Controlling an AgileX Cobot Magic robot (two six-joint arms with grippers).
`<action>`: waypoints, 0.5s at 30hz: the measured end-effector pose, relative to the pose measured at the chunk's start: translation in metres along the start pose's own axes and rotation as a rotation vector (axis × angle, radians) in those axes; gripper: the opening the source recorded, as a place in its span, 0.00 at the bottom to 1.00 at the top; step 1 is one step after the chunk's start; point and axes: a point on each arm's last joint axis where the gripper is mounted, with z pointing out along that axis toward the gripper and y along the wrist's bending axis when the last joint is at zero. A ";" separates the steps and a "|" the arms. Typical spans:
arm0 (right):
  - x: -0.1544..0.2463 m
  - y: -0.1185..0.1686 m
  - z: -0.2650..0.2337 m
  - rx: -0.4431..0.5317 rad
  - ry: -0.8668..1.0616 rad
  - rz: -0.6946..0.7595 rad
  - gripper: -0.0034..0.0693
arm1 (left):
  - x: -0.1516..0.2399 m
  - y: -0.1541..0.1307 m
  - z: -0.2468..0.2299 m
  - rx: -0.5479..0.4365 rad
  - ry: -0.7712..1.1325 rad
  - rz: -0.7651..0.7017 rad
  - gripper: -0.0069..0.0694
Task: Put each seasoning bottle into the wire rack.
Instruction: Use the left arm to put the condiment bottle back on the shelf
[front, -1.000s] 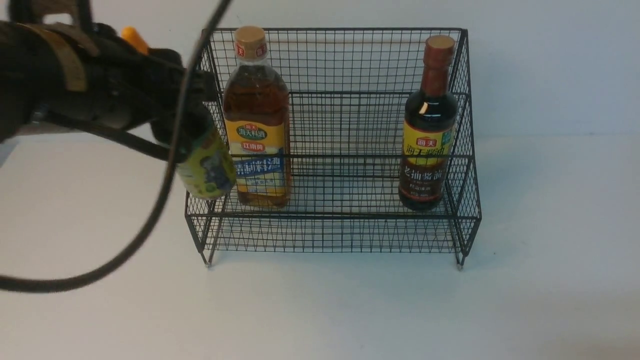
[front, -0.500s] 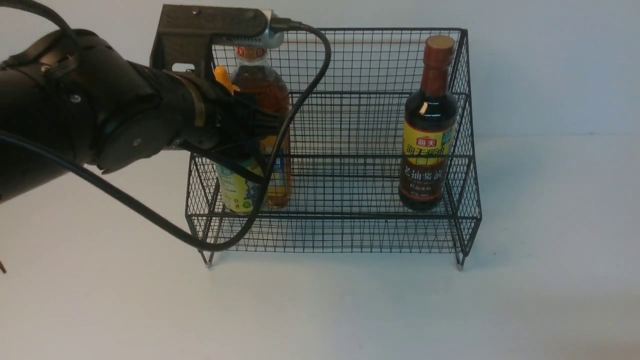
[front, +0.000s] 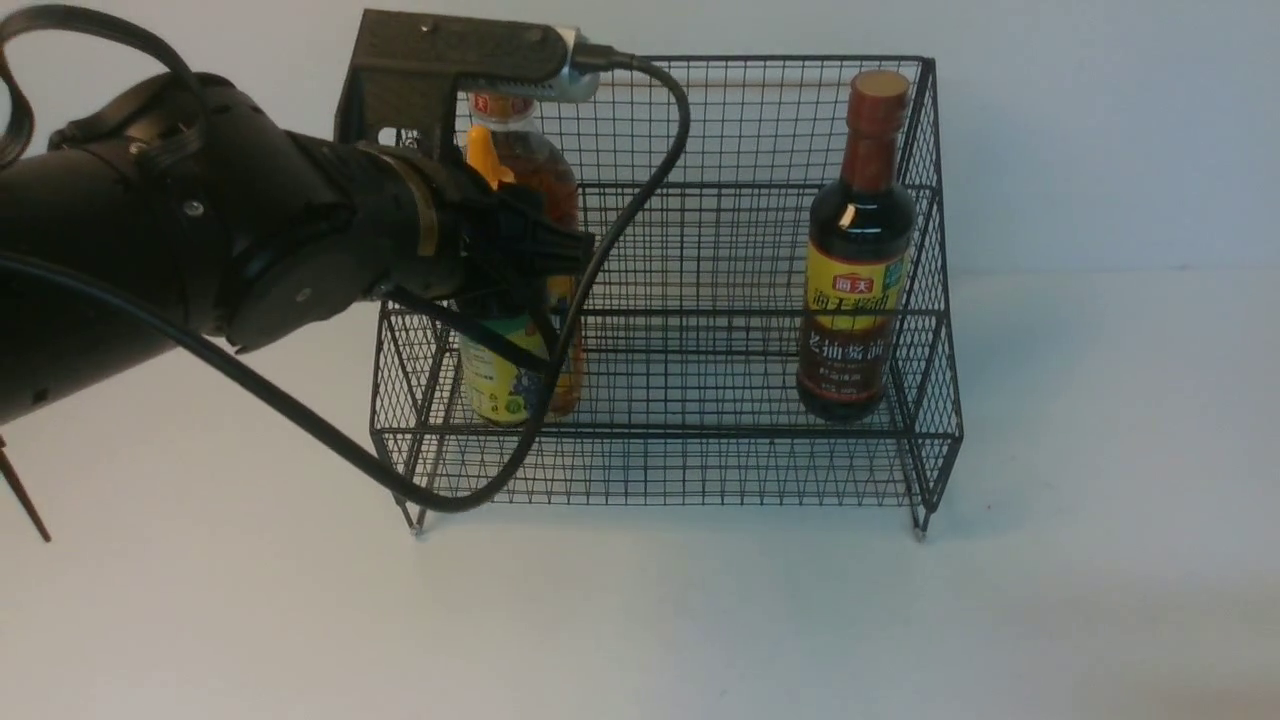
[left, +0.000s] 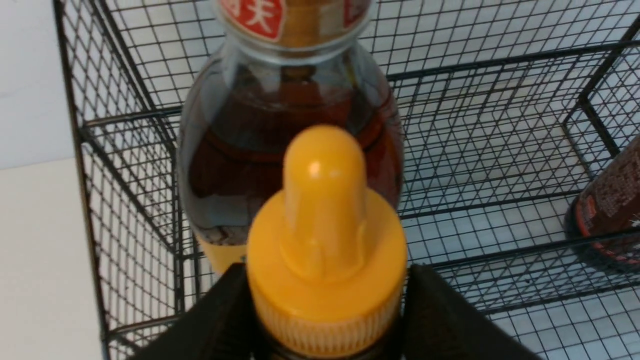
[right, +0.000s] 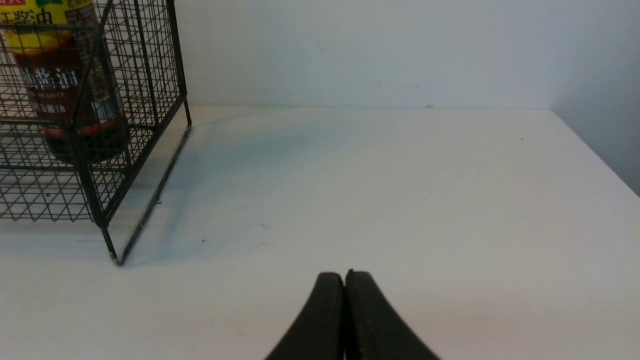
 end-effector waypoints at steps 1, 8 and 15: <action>0.000 0.000 0.000 0.000 0.000 0.000 0.03 | 0.000 -0.001 0.001 0.004 -0.002 0.002 0.57; 0.000 0.000 0.000 0.000 0.000 0.000 0.03 | 0.000 -0.001 0.002 0.007 -0.013 0.015 0.58; 0.000 0.000 0.000 0.000 0.000 0.000 0.03 | 0.006 0.004 0.001 -0.053 0.059 0.010 0.66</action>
